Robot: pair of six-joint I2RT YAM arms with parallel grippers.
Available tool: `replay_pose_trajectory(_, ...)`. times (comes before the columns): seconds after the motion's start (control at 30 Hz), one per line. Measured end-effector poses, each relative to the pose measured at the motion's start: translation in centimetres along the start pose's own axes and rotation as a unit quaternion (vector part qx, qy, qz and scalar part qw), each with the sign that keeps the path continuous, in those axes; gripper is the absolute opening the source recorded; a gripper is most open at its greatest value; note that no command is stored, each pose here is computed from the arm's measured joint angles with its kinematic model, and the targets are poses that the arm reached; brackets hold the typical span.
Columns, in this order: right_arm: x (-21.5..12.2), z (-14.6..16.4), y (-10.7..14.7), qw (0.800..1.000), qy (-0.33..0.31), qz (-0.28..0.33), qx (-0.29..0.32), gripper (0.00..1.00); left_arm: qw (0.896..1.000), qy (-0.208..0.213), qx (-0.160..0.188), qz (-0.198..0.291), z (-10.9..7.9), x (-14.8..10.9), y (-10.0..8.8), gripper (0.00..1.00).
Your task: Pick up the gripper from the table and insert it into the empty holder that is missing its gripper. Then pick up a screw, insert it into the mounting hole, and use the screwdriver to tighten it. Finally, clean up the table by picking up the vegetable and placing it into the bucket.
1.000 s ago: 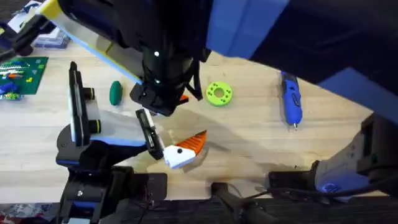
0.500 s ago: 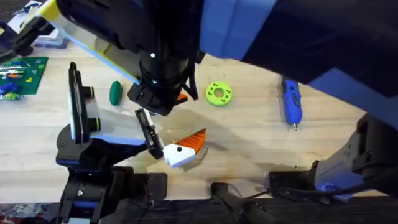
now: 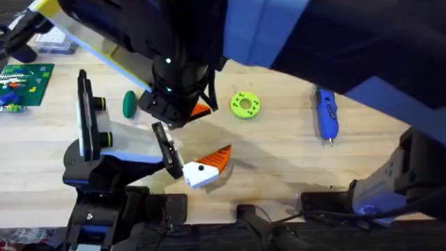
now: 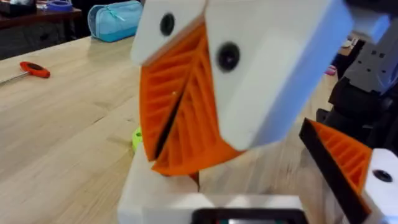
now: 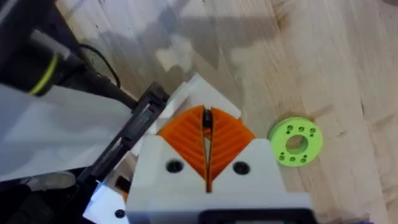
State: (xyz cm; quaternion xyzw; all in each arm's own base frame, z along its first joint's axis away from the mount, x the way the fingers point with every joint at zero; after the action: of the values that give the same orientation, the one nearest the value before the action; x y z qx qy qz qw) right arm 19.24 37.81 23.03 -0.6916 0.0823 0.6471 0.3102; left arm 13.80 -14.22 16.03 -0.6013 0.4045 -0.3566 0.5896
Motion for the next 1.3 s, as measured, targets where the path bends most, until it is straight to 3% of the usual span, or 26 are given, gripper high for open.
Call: replay_pose_trajectory(1.3,1.0,-0.1,0.7,1.0,0.003,0.03,0.002,0.013,1.0,0.016,-0.017,0.003,-0.4,0.0,0.2,0.988)
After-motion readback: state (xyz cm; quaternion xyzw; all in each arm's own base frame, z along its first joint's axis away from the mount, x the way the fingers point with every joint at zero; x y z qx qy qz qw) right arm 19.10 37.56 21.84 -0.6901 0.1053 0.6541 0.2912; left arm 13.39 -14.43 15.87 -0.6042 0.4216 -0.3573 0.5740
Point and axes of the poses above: each hand's point on the last joint's axis, 136 mm out from that joint toward the fingers, its own x axis out along the fingers, its own z axis along the line the jaws close on, y = z × x, the point moved 2 cm from there along -x, back along the fingers, and after that the axes turned 7 degrees about x, right-handed, at the moved point
